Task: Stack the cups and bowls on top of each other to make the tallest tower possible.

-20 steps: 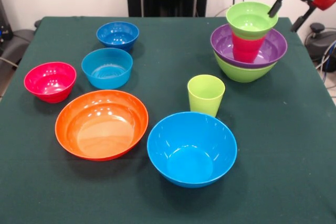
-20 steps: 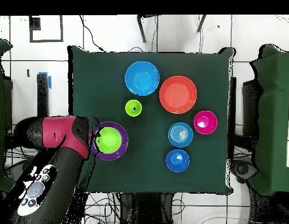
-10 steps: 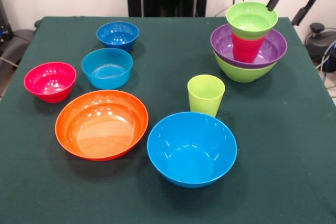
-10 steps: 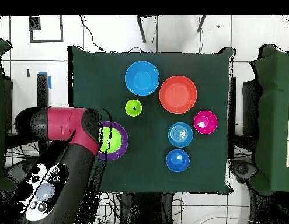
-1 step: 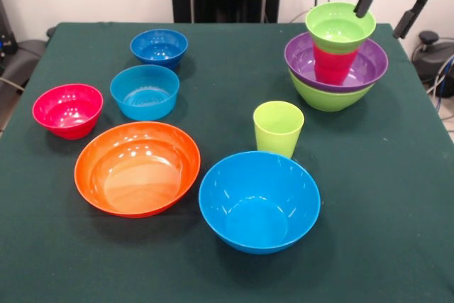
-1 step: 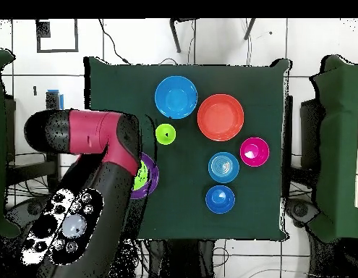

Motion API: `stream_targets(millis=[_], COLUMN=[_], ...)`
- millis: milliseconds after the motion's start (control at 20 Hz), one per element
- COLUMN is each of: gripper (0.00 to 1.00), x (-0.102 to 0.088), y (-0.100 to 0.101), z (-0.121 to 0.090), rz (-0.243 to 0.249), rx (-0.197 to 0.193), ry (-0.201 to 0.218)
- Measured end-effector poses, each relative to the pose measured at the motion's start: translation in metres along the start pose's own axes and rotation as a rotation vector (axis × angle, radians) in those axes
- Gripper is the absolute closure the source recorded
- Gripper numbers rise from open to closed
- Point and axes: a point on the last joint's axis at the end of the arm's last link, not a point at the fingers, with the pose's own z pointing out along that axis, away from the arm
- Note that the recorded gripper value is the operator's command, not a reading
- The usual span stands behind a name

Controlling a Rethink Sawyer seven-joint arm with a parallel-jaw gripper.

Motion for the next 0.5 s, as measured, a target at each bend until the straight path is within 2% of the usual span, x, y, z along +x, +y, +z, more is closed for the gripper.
stream_targets(millis=[50,100,150,500], gripper=[0.0,0.0,0.0,0.0], x=[-0.006,-0.023,-0.031,-0.069], y=[0.0,0.002,0.003,0.008], z=[-0.002,-0.007,-0.01,-0.025], rz=[0.004,0.017,0.022,0.047], rx=[-0.004,-0.018,-0.025,-0.052], ry=[-0.004,-0.015,-0.02,-0.029])
